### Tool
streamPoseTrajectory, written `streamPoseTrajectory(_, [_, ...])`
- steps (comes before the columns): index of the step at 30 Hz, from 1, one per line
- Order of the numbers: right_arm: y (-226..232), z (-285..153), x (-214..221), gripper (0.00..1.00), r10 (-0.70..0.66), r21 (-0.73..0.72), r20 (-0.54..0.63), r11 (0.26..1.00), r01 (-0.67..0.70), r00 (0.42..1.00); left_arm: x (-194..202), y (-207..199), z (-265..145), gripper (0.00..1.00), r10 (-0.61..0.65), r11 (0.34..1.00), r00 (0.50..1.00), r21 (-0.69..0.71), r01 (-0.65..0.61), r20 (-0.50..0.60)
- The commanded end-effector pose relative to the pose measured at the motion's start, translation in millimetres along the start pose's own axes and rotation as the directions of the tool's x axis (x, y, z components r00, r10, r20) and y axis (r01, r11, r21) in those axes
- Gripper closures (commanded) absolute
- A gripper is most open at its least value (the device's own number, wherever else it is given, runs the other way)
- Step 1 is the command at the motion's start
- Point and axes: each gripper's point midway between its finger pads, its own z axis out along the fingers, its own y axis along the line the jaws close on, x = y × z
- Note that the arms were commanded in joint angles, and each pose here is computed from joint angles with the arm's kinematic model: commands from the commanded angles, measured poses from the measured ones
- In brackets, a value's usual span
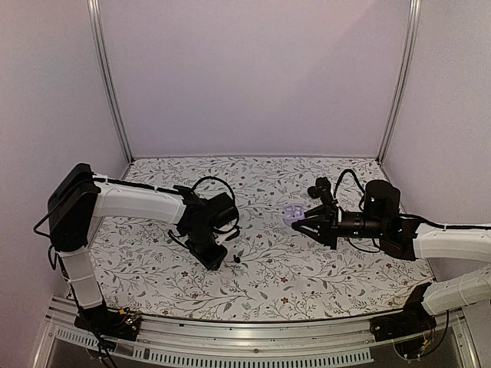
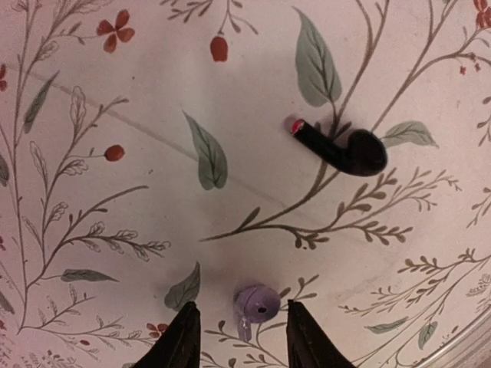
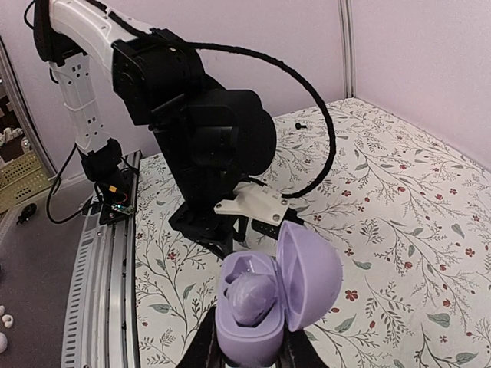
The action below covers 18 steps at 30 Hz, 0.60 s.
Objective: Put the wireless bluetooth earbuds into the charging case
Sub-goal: Pick up the left earbud from the center of the board.
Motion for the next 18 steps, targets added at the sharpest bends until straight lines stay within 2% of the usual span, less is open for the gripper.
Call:
streamPoseTrajectory(1, [-2, -5, -2, 1.00, -0.006, 0.018, 0.011, 1.000, 0.005, 1.000, -4, -3, -1, 0.62, 0.062, 0.998, 0.998, -0.018, -0.062, -0.022])
streamPoseTrajectory(11, [-2, -7, 0, 1.00, -0.006, 0.026, 0.013, 1.000, 0.006, 1.000, 7, -7, 13, 0.66, 0.123, 0.992, 0.986, -0.016, -0.126, -0.114])
streamPoseTrajectory(18, [-3, -7, 0, 1.00, -0.006, 0.028, 0.013, 1.000, 0.006, 1.000, 7, -8, 16, 0.76, 0.148, 0.988, 0.980, -0.018, -0.152, -0.137])
